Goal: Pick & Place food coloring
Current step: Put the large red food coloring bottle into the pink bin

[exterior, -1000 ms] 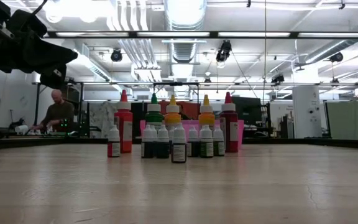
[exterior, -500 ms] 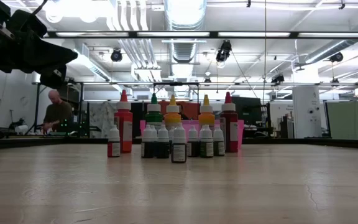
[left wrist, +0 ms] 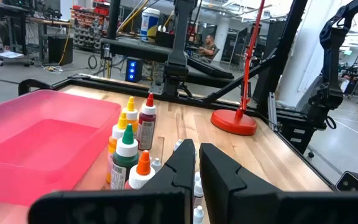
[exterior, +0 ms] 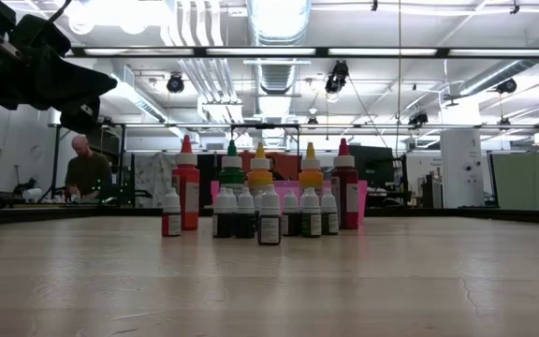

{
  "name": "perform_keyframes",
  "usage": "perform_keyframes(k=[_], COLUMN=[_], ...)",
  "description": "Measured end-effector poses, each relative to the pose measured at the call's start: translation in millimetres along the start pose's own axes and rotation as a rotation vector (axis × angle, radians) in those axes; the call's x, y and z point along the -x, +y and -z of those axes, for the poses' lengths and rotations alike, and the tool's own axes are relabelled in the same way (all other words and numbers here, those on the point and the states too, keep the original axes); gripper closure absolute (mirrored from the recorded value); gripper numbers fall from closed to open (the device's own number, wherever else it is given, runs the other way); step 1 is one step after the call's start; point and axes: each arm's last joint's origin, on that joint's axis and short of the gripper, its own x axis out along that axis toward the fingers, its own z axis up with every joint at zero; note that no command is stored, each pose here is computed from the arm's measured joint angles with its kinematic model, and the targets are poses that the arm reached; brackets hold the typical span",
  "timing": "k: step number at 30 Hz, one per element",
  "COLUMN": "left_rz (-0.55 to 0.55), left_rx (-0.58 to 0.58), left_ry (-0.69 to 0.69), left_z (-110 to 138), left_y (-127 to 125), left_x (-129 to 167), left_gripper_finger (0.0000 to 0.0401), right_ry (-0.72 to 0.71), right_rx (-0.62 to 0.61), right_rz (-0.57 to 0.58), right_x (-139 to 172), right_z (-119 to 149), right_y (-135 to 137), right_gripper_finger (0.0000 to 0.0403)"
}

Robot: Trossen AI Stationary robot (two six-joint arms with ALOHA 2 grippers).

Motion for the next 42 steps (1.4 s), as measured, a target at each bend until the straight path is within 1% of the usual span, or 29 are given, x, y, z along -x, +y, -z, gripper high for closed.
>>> perform_keyframes(k=[7, 14, 28, 32, 42], left_rz=[0.000, 0.000, 0.000, 0.000, 0.000], left_rx=[0.000, 0.000, 0.000, 0.000, 0.000], left_ry=[0.000, 0.000, 0.000, 0.000, 0.000], left_z=[0, 0, 0, 0, 0], left_y=[0, 0, 0, 0, 0], left_x=[0, 0, 0, 0, 0], left_gripper_finger=[0.0401, 0.0401, 0.0401, 0.0401, 0.0401], right_ry=[0.139, 0.185, 0.263, 0.285, 0.345], right_rx=[0.021, 0.074, 0.097, 0.096, 0.097], right_rz=[0.003, 0.003, 0.009, 0.011, 0.026], right_x=[-24, -41, -69, -75, -76], right_z=[7, 8, 11, 13, 18], right_y=[3, 5, 9, 10, 7], right_gripper_finger=[0.0385, 0.0385, 0.0385, 0.0385, 0.0385])
